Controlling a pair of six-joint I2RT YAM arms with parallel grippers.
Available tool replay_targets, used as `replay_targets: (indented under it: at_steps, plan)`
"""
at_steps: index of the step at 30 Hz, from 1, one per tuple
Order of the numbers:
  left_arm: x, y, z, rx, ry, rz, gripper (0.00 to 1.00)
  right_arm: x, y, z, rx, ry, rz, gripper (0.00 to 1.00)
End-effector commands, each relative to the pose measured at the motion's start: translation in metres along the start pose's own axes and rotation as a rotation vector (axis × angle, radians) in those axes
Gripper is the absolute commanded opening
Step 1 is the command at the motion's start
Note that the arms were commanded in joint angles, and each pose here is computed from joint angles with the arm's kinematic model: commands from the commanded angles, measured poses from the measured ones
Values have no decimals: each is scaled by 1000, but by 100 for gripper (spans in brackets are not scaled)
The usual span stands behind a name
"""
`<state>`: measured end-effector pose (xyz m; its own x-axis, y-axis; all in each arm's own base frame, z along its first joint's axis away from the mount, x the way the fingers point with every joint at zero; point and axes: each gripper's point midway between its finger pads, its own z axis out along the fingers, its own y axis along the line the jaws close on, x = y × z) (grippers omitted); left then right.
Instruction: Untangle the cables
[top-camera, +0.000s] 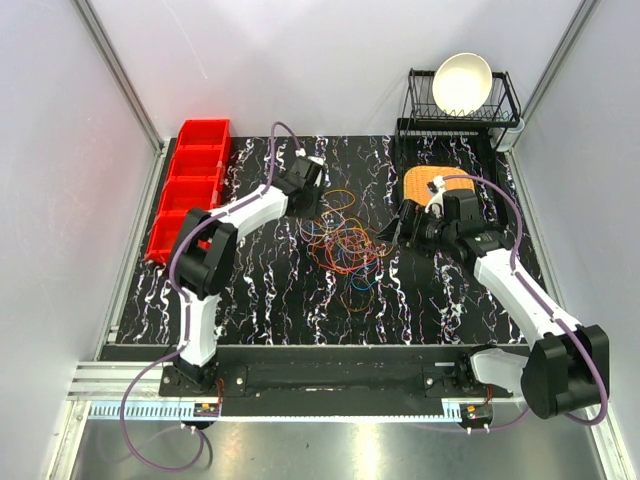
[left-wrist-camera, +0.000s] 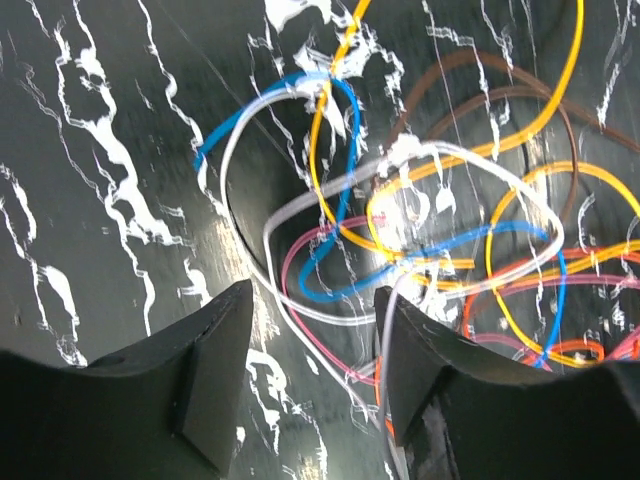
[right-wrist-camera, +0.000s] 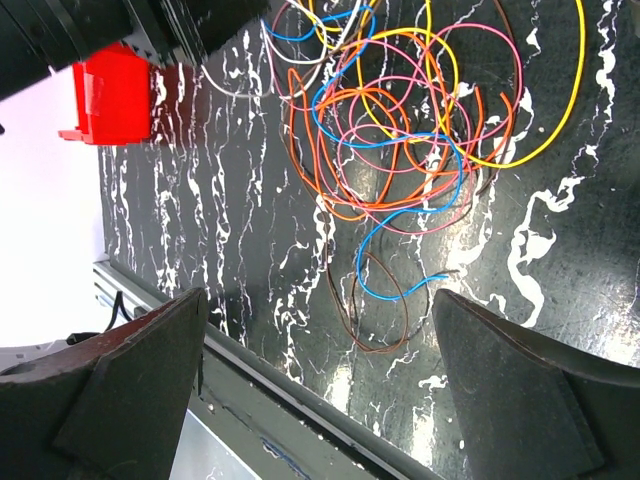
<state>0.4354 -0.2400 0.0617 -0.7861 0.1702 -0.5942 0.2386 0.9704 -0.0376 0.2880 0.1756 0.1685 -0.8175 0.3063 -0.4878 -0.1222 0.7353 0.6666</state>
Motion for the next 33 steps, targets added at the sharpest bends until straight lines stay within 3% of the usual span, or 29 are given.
replay_targets:
  at_steps: [1, 6, 8, 10, 12, 13, 14, 16, 20, 25, 33]
  plan:
    - [-23, -10, 8, 40, -61, 2, 55, -5, 5, 1, -8, -1, -32, 99]
    - [-18, -6, 23, 34, -50, -20, 54, -4, 2, 4, 0, 10, -24, 99]
    - [-21, -2, 24, 46, -61, -37, 57, -4, 2, 5, -1, 11, -24, 99]
    - [-21, -6, 19, 78, -65, -47, 71, -3, 2, 5, -2, 12, -28, 99]
    - [-25, -9, -5, 98, -90, -61, 76, -4, 3, 4, -2, 8, -29, 99]
    - [-29, -12, -17, 118, -113, -66, 97, -4, 2, 5, -1, 11, -28, 99]
    - [-34, -14, -45, 143, -152, -72, 99, -3, 2, 5, 0, 12, -29, 99]
    - [-53, -14, -90, 178, -248, -82, 99, -5, 3, 5, -1, 11, -27, 99]
    - [-63, 10, -105, 107, -318, -85, 99, -6, 4, 8, -7, 21, -25, 99]
    - [-56, 34, -55, 50, -226, -110, 88, -6, 4, 9, -7, 23, -20, 98]
    - [-46, 34, 1, 53, -151, -116, 74, -2, -2, 10, 9, 32, -19, 98]
